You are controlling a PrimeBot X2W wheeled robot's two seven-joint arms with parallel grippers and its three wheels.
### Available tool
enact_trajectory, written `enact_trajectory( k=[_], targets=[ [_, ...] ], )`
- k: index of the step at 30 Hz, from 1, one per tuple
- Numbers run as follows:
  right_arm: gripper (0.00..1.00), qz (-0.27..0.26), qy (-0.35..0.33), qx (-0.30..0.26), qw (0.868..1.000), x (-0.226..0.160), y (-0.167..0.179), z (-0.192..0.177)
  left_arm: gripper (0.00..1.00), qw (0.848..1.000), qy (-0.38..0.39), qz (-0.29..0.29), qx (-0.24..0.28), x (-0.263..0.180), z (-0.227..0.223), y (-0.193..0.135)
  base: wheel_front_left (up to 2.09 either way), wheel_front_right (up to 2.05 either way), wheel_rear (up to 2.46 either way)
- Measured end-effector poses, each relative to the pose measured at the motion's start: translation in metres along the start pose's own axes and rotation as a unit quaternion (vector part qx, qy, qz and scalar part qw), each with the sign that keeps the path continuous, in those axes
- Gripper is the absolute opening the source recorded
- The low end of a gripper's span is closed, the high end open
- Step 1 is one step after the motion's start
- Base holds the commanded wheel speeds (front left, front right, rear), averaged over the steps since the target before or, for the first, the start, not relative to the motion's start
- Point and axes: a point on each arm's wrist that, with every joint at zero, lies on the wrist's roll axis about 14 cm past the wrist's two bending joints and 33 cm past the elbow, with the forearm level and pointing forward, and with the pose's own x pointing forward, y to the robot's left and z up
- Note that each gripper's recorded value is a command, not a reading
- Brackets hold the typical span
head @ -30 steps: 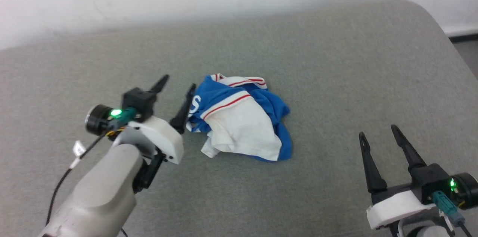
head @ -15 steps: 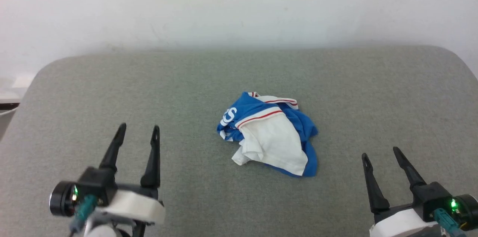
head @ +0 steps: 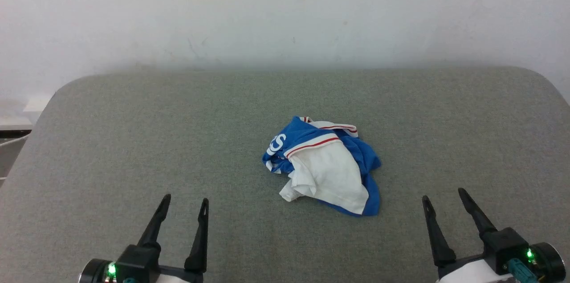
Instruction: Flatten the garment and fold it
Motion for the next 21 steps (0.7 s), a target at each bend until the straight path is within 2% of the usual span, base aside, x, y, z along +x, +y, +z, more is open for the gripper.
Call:
enact_trajectory(
  k=[6, 11, 17, 21],
  targets=[
    [1.00, -0.009, 0.008, 0.001, 1.000, -0.004, -0.005, -0.005, 1.00, 0.999, 0.029, -0.042, -0.016, 0.002, -0.017, -0.020, 0.00, 0.00, 0.00],
    [1.00, -0.020, 0.021, 0.000, 1.000, -0.005, -0.011, -0.013, 1.00, 0.991, 0.087, -0.087, -0.060, 0.012, -0.035, -0.046, 0.00, 0.00, 0.00],
    [1.00, -0.031, 0.037, -0.001, 0.999, 0.001, -0.019, -0.023, 1.00, 0.972, 0.162, -0.143, -0.095, 0.042, -0.047, -0.078, 0.00, 0.00, 0.00],
    [1.00, -0.039, 0.044, -0.001, 0.998, 0.007, -0.025, -0.029, 1.00, 0.956, 0.213, -0.187, -0.076, 0.061, -0.062, -0.098, 0.00, 0.00, 0.00]
  ],
)
